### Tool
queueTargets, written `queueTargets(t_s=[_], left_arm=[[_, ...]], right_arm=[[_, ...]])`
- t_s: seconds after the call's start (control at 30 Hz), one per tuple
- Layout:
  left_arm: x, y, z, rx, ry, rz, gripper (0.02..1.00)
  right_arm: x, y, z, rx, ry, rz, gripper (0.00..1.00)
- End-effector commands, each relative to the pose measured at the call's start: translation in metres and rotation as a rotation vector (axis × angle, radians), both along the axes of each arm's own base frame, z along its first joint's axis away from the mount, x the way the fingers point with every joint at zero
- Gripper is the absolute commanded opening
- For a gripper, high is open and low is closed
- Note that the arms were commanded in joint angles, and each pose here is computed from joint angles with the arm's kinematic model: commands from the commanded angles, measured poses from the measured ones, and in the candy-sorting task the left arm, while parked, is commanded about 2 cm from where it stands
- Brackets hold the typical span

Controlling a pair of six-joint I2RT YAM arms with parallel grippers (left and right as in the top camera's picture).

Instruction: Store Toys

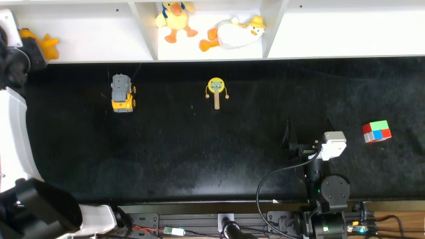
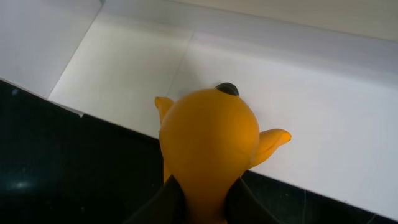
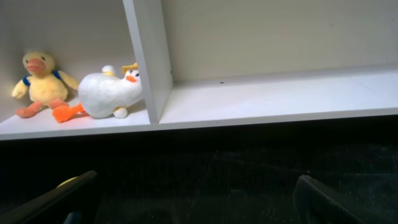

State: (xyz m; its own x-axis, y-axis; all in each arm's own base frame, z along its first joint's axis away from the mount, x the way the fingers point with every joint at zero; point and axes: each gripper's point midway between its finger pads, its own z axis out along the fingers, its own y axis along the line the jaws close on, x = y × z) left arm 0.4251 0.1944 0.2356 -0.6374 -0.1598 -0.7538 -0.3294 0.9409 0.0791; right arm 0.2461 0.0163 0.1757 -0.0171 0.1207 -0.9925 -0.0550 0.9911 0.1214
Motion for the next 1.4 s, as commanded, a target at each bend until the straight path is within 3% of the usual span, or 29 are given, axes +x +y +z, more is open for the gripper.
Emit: queueTargets(t_s=[0.03, 0.63, 0.83, 1.4], left_arm=[[0.010, 0.004, 0.001, 0.004, -0.015, 0.002, 0.185], [0.029, 0.011, -0.026, -0.027, -0.010, 0.012, 0.196], [0.033, 0.012, -0.025, -0.022, -0.024, 0.010, 0.248], [0.048, 0.013, -0.037, -0.050, -0.050, -0.004, 0.242]], right_arm=[[0.000, 0.001, -0.003, 0.004, -0.001, 0.006, 0.993], [0.000, 0.001, -0.003, 0.004, -0.001, 0.006, 0.996], [0.000, 0.001, -0.003, 0.004, -0.001, 0.006, 0.996], [0.000, 0.001, -0.003, 0.004, -0.001, 0.006, 0.996]])
